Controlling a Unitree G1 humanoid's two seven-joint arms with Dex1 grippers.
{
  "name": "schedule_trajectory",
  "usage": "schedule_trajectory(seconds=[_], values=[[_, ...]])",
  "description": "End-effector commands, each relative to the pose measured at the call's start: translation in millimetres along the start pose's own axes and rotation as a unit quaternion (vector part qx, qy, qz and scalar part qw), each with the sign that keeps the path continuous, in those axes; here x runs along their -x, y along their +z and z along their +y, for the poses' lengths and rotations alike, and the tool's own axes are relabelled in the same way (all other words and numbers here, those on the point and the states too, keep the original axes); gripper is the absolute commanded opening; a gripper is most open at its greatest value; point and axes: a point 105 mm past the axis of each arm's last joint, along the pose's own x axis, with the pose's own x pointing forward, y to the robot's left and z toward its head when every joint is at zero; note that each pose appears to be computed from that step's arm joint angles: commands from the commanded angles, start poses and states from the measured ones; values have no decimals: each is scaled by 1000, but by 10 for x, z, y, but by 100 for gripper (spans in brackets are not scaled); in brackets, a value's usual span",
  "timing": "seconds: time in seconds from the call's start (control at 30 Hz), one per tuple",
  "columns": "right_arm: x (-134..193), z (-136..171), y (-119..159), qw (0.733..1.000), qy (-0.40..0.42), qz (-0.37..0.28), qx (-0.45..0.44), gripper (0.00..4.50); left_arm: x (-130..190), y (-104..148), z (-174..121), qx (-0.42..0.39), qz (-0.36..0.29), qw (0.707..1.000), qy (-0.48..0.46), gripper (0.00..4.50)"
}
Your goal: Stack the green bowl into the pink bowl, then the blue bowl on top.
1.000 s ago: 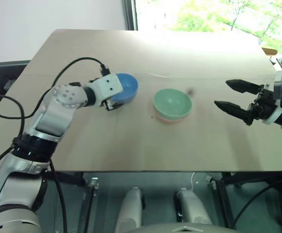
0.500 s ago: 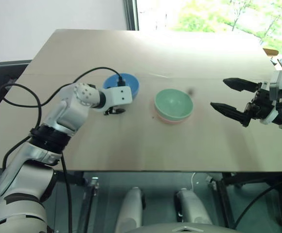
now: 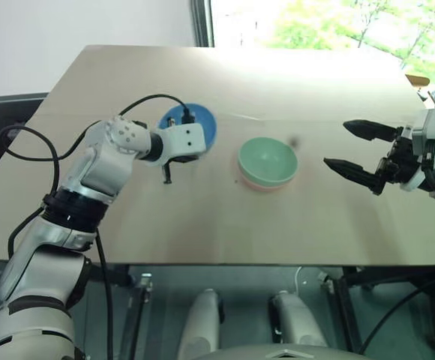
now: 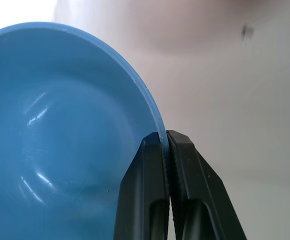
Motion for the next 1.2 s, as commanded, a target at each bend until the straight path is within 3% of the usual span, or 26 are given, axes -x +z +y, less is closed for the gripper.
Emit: schedule_trajectory(seconds=[0.03, 0.13, 0.27, 0.53, 0.6, 0.63, 0.77, 0.93, 1.2], values=[[83, -29, 108, 999, -18, -9, 25, 450, 176, 548, 191, -73, -109, 991, 26, 4], [156, -29, 86, 999, -29, -1, 24, 450, 147, 838, 168, -127, -166, 978, 5, 4], [295, -6, 20, 998, -42, 25, 28, 450, 5, 993, 78, -148, -187, 969, -61, 4], [521, 77, -43, 996, -58, 60, 25, 450, -94, 986, -208, -212, -188, 937, -203, 4], [531, 87, -45, 996, -60, 62, 26, 450, -89, 975, -229, -222, -185, 932, -221, 83], [530, 94, -44, 996, -60, 63, 26, 450, -86, 984, -216, -225, -189, 931, -216, 92], [520, 118, -62, 996, -55, 66, 23, 450, -41, 1096, -72, -209, -223, 939, -160, 248], [512, 129, -103, 996, -46, 72, 17, 450, 237, 1064, 154, -109, -266, 955, -75, 248], [586, 98, -147, 995, -39, 89, 3, 450, 589, 484, 18, 57, -282, 956, 60, 248]])
